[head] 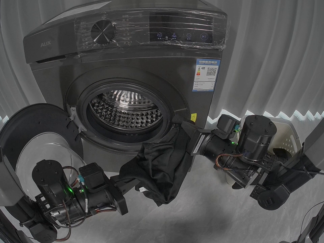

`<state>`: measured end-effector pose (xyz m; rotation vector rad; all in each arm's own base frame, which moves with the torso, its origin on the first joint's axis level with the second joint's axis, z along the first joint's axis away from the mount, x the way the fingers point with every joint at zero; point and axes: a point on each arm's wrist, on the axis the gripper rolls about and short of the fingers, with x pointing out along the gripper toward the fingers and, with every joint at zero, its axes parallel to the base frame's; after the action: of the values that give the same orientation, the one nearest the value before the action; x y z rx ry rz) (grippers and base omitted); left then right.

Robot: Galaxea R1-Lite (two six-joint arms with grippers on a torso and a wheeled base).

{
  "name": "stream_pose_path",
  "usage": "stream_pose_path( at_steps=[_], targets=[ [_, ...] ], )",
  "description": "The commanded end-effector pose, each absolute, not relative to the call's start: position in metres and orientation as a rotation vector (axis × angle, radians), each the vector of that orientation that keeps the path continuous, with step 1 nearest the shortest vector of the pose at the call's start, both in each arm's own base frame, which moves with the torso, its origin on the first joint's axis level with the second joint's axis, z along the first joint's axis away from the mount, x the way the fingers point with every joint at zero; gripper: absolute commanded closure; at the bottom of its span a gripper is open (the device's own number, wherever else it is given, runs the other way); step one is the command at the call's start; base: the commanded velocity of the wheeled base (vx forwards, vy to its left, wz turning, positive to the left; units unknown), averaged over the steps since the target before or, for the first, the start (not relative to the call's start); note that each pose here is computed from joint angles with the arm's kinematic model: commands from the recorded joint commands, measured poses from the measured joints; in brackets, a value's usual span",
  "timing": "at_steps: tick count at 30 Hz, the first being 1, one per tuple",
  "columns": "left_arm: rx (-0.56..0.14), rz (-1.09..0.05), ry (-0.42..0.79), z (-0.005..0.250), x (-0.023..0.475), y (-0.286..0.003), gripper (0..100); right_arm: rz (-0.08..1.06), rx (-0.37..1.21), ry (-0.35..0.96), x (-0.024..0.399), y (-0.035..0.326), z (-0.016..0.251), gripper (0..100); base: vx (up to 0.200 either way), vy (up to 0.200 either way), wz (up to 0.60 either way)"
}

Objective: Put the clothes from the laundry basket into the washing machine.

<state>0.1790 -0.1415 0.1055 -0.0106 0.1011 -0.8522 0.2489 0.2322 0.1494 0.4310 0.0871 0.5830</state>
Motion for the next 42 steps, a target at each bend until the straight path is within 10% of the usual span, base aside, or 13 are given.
stream_pose_path(
  at_steps=[1, 42],
  targets=[
    [-0.030, -0.851, 0.048, 0.116, 0.183, -0.145, 100, 0.587, 0.422, 0.103, 0.248, 0.235, 0.143, 0, 0.000, 0.000, 0.00],
    [-0.114, -0.587, -0.146, 0.154, 0.224, -0.152, 100, 0.642, 0.136, 0.341, 0.208, 0.202, 0.082, 0, 0.000, 0.000, 0.00]
  ],
)
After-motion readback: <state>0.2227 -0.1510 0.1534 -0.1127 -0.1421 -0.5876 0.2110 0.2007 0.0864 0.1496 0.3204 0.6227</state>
